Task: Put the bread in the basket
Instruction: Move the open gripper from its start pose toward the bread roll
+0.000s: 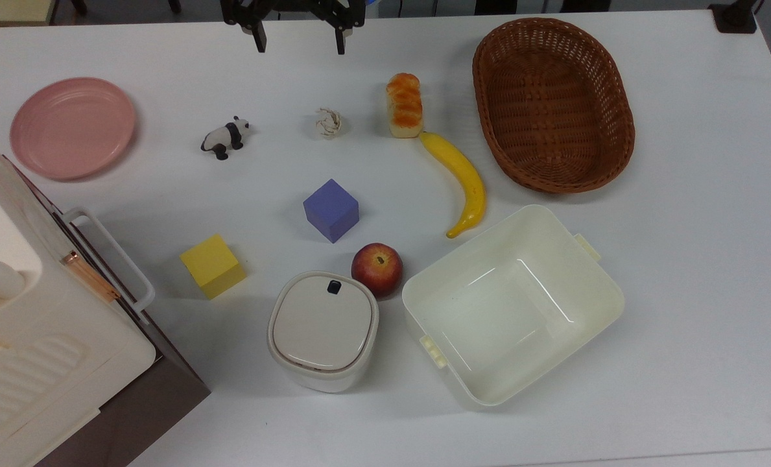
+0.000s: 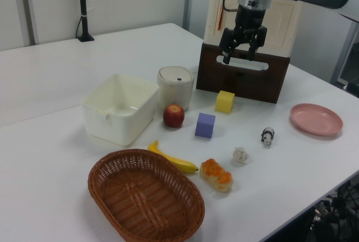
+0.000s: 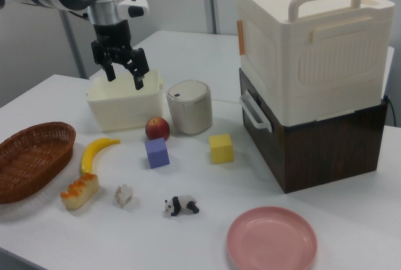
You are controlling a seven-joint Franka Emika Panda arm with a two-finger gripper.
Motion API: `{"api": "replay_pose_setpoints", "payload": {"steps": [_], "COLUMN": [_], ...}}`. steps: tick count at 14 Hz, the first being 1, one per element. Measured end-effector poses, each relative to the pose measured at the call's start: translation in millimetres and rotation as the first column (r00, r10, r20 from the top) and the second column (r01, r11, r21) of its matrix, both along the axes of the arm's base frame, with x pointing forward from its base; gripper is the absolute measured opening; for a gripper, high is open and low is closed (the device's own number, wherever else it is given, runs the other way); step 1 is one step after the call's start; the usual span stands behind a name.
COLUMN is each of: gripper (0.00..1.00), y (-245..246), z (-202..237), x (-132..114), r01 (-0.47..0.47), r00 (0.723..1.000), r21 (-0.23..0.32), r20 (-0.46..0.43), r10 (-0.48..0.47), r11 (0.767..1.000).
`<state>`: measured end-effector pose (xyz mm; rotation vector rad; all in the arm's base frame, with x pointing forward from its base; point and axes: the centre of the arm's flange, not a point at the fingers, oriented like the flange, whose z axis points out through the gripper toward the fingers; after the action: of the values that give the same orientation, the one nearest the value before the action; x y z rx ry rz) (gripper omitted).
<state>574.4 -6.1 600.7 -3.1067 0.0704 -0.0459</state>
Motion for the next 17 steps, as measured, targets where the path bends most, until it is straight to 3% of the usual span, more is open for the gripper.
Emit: {"api": "replay_pose_setpoints", "payload": {"steps": [6,17], "gripper": [1.0,1.0], "y": [1,0], "z": [5,-5], "x": [-2,-15], "r01": [0.004,0.005], "r00": [1.0,0.995], "r21": [0.0,0.002], "r20": [0.004,-0.104], "r10": [-0.004,-0.005], "r11": [1.0,1.0]}}
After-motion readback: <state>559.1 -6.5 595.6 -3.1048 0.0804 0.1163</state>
